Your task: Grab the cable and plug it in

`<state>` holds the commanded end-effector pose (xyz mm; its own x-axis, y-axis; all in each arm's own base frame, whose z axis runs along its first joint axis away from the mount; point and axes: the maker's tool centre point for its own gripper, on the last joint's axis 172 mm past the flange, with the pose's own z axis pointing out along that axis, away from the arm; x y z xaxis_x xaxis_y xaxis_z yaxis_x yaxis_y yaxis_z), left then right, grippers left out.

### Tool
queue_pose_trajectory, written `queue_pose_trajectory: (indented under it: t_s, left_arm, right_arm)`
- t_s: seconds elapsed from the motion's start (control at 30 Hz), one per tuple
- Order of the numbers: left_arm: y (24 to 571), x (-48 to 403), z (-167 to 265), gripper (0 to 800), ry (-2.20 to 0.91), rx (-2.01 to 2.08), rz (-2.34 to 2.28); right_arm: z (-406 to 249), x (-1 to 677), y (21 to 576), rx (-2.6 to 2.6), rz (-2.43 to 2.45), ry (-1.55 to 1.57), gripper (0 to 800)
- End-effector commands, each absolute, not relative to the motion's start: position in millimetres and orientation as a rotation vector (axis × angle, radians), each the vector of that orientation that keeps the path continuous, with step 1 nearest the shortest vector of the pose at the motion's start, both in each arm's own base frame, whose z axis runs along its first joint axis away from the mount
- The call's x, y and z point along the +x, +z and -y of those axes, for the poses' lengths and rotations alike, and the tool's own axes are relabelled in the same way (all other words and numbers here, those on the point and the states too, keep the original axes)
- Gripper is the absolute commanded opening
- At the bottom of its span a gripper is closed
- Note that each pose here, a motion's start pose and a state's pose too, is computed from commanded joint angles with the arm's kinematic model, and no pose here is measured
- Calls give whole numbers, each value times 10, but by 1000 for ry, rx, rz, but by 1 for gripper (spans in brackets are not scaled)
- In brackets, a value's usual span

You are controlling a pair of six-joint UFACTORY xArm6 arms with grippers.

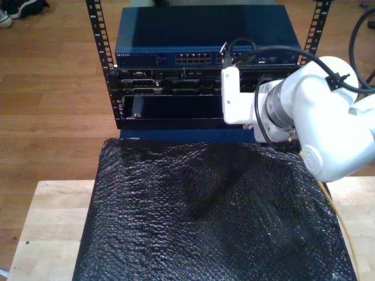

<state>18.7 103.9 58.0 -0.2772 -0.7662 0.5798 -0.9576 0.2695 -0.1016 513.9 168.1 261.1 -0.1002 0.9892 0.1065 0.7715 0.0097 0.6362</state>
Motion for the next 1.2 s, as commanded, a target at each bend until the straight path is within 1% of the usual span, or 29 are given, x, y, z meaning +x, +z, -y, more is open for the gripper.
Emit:
queue_pose_trajectory:
  t_s: [0.17,0.27,0.5,0.77,0.9,1.07,1.2]
  left_arm:
    - [580,187,-1039,800,619,1558,2128]
    - [580,190,-1039,800,620,1559,2128]
    - [580,187,-1039,800,619,1558,2128]
    - [580,187,-1039,800,619,1558,2128]
    - [580,187,-1039,800,619,1558,2128]
    - [580,187,-1039,800,619,1558,2128]
    - [580,187,-1039,800,619,1558,2128]
  right_arm:
    - [-1746,5212,2729,1765,-1894,892,0]
    - [-1751,5169,2646,1743,-1900,906,0]
    - [-1911,5141,2713,1565,-1938,979,0]
    - [-1748,5189,2771,1439,-1949,960,0]
    - [-1757,5017,2701,1361,-1996,936,0]
    - [-1885,4873,2792,1284,-1968,1066,0]
    - [-1907,4828,2772,1276,-1966,1088,0]
